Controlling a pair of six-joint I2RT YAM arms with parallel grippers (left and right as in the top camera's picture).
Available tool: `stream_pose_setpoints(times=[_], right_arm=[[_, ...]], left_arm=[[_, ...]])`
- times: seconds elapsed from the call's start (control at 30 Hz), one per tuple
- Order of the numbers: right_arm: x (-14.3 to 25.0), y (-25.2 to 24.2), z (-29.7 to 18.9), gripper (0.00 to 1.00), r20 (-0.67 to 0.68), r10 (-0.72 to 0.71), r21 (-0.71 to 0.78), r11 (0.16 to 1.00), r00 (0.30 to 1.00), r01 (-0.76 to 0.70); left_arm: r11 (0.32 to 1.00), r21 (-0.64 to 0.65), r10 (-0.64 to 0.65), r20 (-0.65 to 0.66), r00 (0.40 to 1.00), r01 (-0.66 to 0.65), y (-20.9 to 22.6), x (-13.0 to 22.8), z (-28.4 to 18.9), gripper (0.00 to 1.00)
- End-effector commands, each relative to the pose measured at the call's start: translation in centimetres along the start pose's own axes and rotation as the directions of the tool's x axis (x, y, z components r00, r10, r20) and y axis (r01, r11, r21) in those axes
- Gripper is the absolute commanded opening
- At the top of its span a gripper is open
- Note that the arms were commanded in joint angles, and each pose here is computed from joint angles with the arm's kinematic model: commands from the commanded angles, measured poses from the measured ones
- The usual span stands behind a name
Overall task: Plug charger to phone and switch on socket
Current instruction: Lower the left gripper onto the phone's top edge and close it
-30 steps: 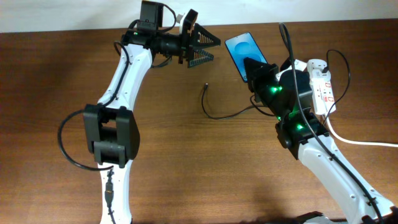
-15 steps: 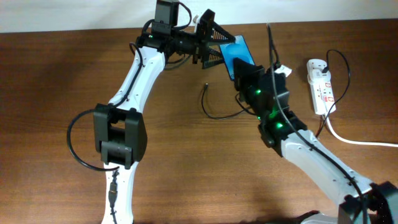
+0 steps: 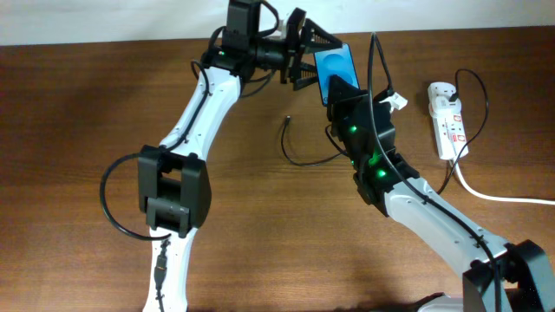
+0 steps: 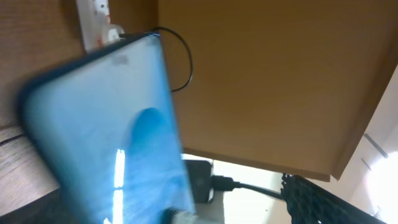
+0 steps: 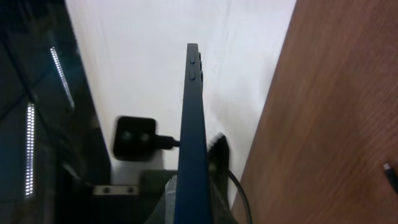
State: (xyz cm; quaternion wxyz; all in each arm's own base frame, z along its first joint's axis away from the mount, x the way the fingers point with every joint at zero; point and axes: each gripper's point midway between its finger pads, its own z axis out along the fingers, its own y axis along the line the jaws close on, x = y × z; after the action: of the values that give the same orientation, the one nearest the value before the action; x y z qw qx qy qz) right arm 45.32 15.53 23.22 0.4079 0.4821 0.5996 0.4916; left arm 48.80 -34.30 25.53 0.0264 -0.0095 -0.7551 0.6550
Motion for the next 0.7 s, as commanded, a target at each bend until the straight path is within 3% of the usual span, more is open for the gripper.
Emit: stream_pose_setpoints(times=[0.0,0.3,0.37,0.5,0.67], right_arm=[[0.4,0.5,0.1,0.04,0.004,-0.004,-0.02,1.0,1.0,0.004],[0.4,1.5,0.1,0.04,0.003,0.005,-0.058,0.998,1.0,-0.005],[0.4,1.9,0.0,0.04,0.003,0.008,-0.074,0.997,1.0,-0.008],[0.5,2.2,0.0,0.04,-0.002,0.01,-0.085,0.996,1.0,-0.011],[0.9,2.2,0.0,0.04,-0.027,0.008,-0.085,0.996,1.0,-0.011]], left_arm=[[1.0,-0.004,-0.028,0.04,0.999,0.028,0.0,-0.9,0.6,0.93],[1.0,-0.009,-0.024,0.021,0.999,0.024,-0.1,-0.1,2.0,0.83],[1.0,-0.011,-0.023,0.02,1.0,0.023,-0.1,0.0,2.3,0.74],[0.999,-0.018,-0.029,0.033,0.999,0.03,0.1,-0.2,2.3,0.42],[0.999,-0.021,-0.029,0.04,0.999,0.03,0.2,-0.3,2.3,0.34]])
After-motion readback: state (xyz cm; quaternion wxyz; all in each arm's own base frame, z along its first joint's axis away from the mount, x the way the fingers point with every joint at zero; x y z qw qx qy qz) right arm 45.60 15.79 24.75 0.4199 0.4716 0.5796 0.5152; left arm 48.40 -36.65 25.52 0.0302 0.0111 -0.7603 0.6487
